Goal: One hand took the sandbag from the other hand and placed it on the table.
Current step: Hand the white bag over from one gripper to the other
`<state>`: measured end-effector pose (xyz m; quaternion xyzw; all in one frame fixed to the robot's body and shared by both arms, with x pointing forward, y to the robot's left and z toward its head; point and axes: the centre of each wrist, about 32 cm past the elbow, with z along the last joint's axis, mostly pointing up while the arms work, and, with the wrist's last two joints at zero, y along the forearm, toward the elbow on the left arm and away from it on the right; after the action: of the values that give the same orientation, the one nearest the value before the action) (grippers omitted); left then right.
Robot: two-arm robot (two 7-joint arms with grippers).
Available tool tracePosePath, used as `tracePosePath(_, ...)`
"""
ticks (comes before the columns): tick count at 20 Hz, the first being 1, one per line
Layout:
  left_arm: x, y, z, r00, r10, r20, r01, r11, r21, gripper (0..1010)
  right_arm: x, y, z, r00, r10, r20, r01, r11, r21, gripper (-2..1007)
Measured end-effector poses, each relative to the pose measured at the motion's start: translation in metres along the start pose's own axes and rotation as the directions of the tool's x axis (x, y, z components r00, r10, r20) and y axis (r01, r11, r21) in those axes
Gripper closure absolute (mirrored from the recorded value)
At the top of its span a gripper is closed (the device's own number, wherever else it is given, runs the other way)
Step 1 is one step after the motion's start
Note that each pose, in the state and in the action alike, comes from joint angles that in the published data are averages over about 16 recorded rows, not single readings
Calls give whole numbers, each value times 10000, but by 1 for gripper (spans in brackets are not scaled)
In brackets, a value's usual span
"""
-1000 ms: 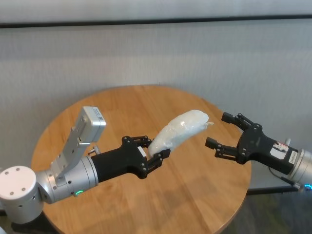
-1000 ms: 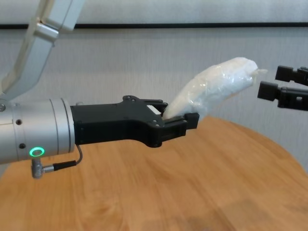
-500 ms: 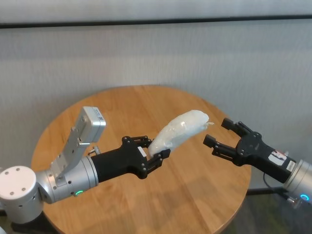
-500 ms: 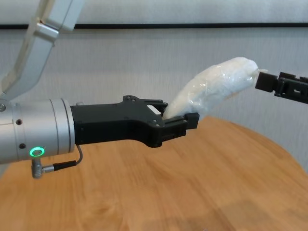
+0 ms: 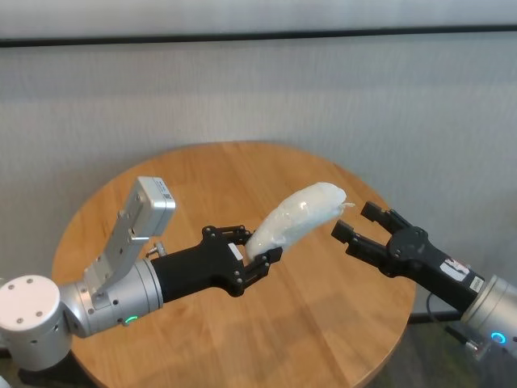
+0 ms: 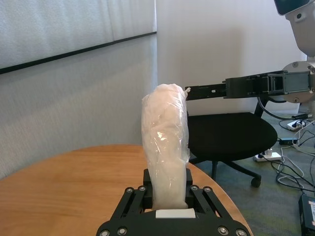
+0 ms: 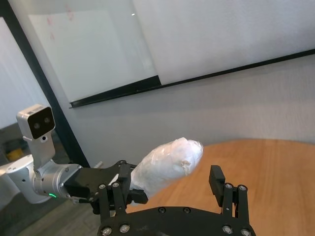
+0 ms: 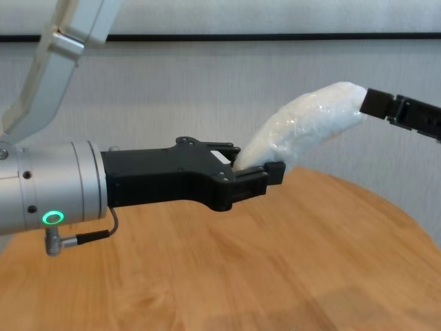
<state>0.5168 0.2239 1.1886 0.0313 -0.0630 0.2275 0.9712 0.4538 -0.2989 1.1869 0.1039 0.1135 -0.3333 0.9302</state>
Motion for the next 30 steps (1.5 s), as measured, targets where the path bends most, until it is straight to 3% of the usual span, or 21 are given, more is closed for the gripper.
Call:
tracePosePath(5, 0, 0, 0, 10000, 0, 0, 0, 10000, 0, 653, -66, 11, -30, 9977, 7, -671, -1, 10000, 90, 4)
tracePosePath(10, 0, 0, 0, 10000, 0, 0, 0, 10000, 0, 653, -82, 33, -47, 9928, -50, -1197, 62, 9999, 94, 5)
tracePosePath(19, 0, 0, 0, 10000, 0, 0, 0, 10000, 0, 653, -44, 116, -66, 9817, -139, -1900, 141, 9999, -5, 5)
tracePosePath(30, 0, 0, 0, 10000, 0, 0, 0, 10000, 0, 653, -1, 283, -110, 9609, 63, -2767, -112, 9998, -161, 5)
